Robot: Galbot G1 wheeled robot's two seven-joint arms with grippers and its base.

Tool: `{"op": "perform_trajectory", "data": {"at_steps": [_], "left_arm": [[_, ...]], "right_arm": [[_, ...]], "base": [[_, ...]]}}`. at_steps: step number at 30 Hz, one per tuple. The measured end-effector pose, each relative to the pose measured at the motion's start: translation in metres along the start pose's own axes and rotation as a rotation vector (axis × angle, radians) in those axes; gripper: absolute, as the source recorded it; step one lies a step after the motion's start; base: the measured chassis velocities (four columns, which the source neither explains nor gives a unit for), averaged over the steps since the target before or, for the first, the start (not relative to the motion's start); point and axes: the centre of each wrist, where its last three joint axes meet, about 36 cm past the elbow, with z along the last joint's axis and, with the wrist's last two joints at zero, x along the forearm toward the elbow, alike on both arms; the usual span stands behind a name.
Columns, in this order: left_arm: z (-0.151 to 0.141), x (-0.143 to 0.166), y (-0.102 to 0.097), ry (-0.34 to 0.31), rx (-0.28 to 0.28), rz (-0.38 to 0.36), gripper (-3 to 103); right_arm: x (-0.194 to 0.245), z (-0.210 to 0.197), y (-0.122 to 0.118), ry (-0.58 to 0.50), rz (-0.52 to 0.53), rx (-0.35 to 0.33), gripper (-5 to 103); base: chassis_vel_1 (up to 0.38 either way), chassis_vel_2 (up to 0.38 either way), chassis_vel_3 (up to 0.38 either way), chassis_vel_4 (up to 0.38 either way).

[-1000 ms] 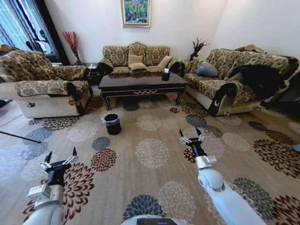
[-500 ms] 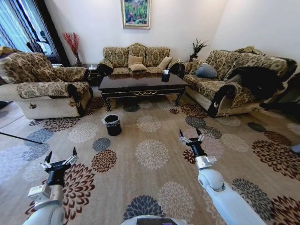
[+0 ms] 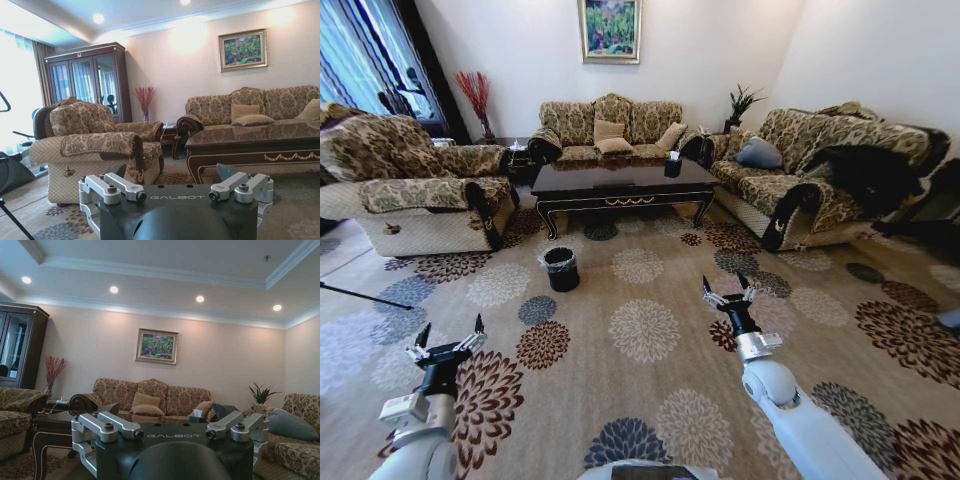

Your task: Move to the front of the table and pick up the trash from the floor, then place it into the trash bin.

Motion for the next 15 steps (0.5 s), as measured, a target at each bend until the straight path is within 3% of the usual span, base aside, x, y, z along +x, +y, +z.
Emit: {"op": "perform_trajectory", "data": {"at_steps": [15], "left_arm": [[0.0000, 0.0000, 0.0000, 0.000, 0.000, 0.000, 100]], "right_arm": [[0.0000, 0.0000, 0.0000, 0.000, 0.000, 0.000, 100]], "base": [[0.000, 0.000, 0.000, 0.000]]}}
